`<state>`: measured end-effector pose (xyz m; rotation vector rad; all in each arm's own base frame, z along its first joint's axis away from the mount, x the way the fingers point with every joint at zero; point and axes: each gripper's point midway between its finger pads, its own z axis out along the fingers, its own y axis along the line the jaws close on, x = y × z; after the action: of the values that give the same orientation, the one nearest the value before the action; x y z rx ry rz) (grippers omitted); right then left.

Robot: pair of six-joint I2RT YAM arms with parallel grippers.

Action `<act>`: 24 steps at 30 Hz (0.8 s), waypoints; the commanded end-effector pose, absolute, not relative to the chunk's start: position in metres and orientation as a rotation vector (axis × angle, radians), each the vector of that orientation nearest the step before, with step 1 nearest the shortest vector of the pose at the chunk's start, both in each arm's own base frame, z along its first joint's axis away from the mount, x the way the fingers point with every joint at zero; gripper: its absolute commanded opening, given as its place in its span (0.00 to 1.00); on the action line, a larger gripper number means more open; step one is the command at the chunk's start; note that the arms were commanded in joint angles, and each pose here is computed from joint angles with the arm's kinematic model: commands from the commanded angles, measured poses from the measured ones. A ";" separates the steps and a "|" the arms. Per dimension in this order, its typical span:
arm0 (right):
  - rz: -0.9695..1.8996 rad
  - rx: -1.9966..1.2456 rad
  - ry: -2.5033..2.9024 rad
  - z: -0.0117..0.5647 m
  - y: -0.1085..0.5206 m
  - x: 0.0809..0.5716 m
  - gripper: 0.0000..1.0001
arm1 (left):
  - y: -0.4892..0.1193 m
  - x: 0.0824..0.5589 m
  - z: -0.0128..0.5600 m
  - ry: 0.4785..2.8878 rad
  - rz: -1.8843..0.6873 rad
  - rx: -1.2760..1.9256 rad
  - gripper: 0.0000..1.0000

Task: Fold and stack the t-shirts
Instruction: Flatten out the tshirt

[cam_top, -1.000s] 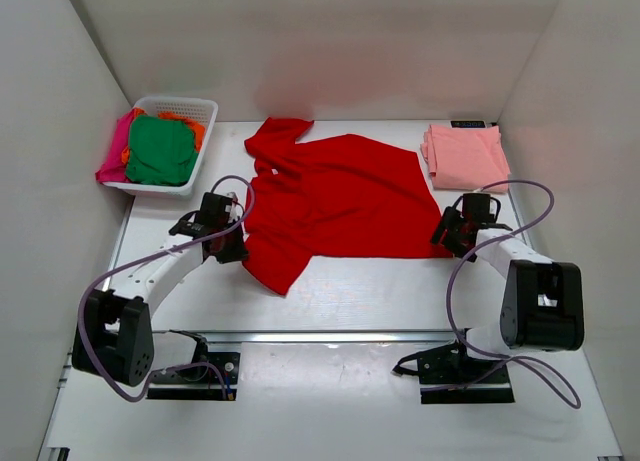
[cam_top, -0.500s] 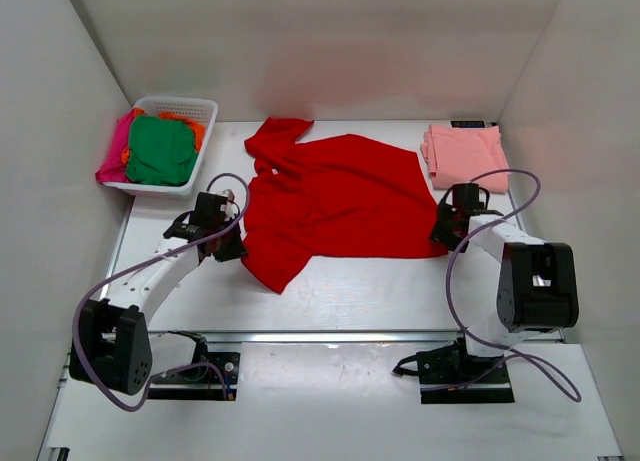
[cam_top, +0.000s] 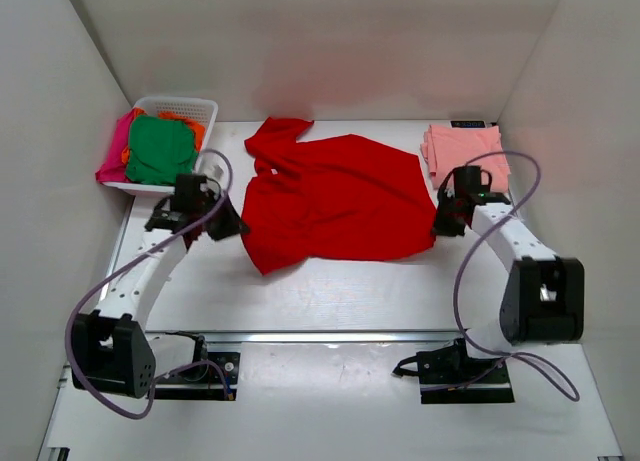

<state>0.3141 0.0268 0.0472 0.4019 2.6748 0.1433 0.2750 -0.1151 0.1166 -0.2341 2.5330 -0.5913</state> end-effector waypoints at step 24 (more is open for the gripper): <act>0.636 -0.054 1.454 0.555 0.068 0.272 0.01 | -0.075 0.208 0.678 1.110 -0.748 -0.280 0.00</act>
<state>0.2408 0.0667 0.5661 -0.0544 1.3995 0.5752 0.1622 -0.0831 0.7031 -0.1740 1.0245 -0.8999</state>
